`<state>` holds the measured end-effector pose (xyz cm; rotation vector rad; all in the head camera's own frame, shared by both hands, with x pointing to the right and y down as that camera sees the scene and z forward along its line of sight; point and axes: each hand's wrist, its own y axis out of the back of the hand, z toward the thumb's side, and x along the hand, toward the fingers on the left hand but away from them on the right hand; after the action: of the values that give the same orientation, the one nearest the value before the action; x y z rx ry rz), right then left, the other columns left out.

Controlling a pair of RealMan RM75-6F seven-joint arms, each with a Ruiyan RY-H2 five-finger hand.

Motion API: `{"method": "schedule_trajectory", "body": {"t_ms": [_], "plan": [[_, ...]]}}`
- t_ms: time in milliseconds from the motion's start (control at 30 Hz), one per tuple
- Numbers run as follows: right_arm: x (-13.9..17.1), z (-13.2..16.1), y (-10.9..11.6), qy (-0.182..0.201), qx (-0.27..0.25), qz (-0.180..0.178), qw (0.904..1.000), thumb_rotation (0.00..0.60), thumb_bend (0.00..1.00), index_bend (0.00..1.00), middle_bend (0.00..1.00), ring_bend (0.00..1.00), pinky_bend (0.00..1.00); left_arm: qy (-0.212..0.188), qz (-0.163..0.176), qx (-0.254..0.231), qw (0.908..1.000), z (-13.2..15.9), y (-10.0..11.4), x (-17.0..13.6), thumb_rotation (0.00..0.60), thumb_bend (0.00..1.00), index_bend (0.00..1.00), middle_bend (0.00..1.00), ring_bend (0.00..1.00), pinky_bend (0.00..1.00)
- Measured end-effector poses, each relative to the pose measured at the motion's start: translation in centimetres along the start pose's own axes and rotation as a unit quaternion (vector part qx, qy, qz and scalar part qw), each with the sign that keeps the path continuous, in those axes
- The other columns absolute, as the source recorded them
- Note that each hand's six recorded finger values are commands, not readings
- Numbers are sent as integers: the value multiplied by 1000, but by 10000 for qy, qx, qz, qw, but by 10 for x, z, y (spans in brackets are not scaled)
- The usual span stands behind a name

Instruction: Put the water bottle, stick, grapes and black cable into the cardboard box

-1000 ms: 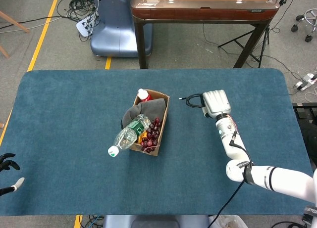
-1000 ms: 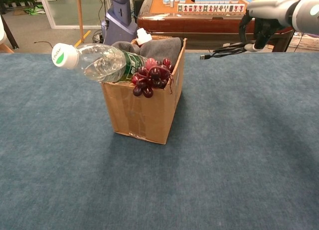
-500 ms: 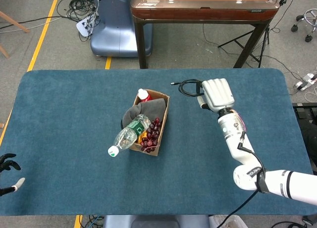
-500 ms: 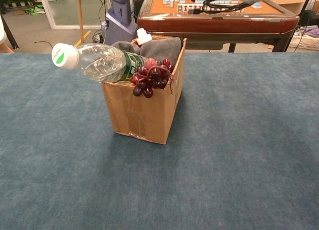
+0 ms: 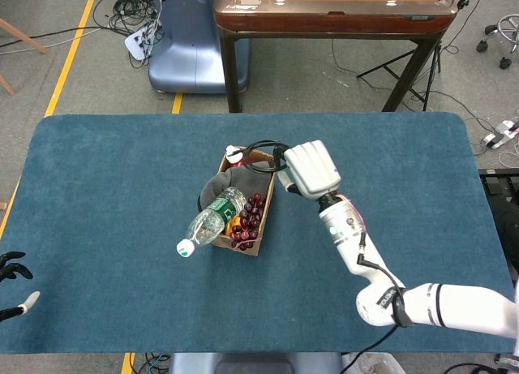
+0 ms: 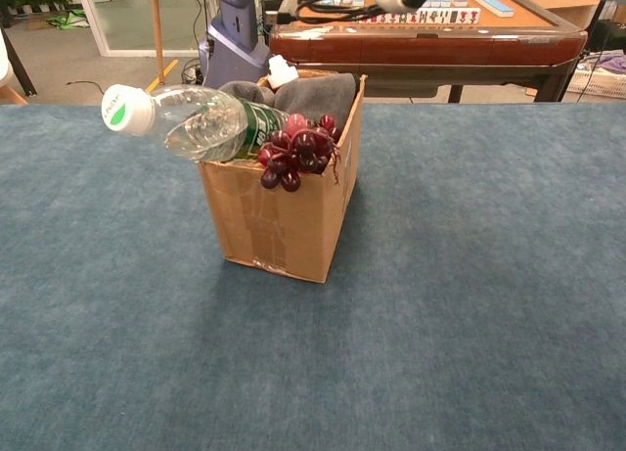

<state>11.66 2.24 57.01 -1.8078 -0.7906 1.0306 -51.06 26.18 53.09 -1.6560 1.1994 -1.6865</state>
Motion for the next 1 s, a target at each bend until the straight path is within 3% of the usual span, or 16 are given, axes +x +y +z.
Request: {"method": "schedule_trajectory", "body": {"t_ms": [200,267,333,400,500,600,800,1000], "plan": [[-11,26,-35,289,2,80,9996,600,549,696,1000,1000,1000,-15,22,-40,10000,0,2,-1,600,193,501,239,400,666],[-13,32,-47,370,90,163,9991,600,480,682,1000,1000,1000,-15,27,-49,10000,0,3,-1,600,194,502,239,400,666],[-13,35,-55,437,188,256,9985,600,214,514,1000,1000,1000,-15,26,-60,10000,0,3,-1,600,194,501,239,400,666],[-12,37,-62,526,266,399,9975,600,42,323,1000,1000,1000,-21,20,-68,10000,0,3,-2,600,194,502,240,400,666],[-10,38,-70,627,351,656,9953,600,0,116,1000,1000,999,-36,18,-68,10000,0,3,-2,600,193,502,240,401,666],[-6,35,-69,669,361,792,9940,600,0,25,1000,989,978,-31,6,-51,10000,0,3,-2,600,194,501,241,400,666],[10,23,-49,651,302,820,9940,600,0,2,941,864,872,-28,15,-34,10000,0,3,-1,600,192,501,241,401,666],[41,-11,-15,329,511,633,9961,600,0,141,748,728,801,-34,-11,22,10000,1,0,-1,600,193,502,243,401,666]]}}
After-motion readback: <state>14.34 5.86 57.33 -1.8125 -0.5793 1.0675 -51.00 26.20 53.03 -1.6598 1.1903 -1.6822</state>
